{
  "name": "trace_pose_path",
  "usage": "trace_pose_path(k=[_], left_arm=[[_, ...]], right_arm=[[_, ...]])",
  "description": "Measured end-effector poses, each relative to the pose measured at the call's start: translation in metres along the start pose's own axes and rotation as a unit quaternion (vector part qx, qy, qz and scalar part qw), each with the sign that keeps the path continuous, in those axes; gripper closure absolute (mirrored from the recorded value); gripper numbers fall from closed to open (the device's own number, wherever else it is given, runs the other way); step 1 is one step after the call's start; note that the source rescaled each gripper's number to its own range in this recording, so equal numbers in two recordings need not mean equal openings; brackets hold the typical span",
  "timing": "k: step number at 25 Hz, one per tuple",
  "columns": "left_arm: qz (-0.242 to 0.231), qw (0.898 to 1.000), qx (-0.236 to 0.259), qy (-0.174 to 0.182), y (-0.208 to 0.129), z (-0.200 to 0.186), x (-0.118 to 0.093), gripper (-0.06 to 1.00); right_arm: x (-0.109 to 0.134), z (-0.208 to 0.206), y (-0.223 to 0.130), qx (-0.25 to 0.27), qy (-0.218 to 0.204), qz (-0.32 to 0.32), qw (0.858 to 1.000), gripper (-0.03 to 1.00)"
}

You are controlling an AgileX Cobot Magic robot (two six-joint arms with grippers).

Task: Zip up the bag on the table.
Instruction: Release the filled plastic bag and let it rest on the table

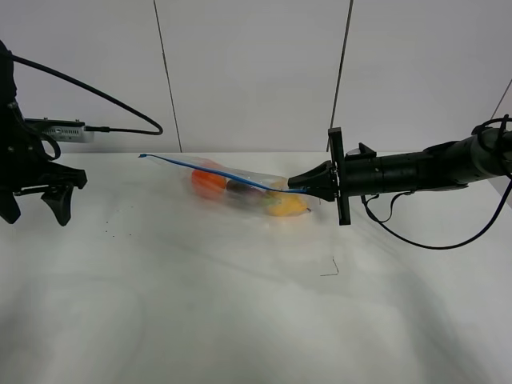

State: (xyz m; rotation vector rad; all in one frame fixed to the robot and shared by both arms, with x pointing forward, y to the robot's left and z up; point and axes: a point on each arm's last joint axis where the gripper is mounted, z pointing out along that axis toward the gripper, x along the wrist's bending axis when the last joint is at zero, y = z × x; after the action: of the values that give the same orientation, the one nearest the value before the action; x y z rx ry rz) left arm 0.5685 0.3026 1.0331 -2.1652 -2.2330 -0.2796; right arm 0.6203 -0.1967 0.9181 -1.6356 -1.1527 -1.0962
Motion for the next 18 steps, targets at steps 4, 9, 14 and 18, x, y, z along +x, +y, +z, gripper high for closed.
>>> trace_pose_path(k=[4, 9, 14, 18], left_arm=[[-0.003, 1.0, -0.001, -0.011, -0.01, -0.005, -0.001, -0.04], [0.007, 1.0, -0.016, -0.02, -0.04, -0.022, 0.002, -0.04], [0.006, 0.999, -0.037, -0.021, -0.083, -0.038, 0.007, -0.04], [0.009, 0.999, -0.045, -0.022, -0.126, -0.039, 0.01, -0.04]], right_arm=[[0.0, 0.0, 0.0, 0.0, 0.0, 0.0, 1.0, 0.97], [0.0, 0.0, 0.0, 0.0, 0.0, 0.0, 1.0, 0.97], [0.0, 0.0, 0.0, 0.0, 0.0, 0.0, 1.0, 0.97], [0.0, 0.0, 0.0, 0.0, 0.0, 0.0, 1.0, 0.97]])
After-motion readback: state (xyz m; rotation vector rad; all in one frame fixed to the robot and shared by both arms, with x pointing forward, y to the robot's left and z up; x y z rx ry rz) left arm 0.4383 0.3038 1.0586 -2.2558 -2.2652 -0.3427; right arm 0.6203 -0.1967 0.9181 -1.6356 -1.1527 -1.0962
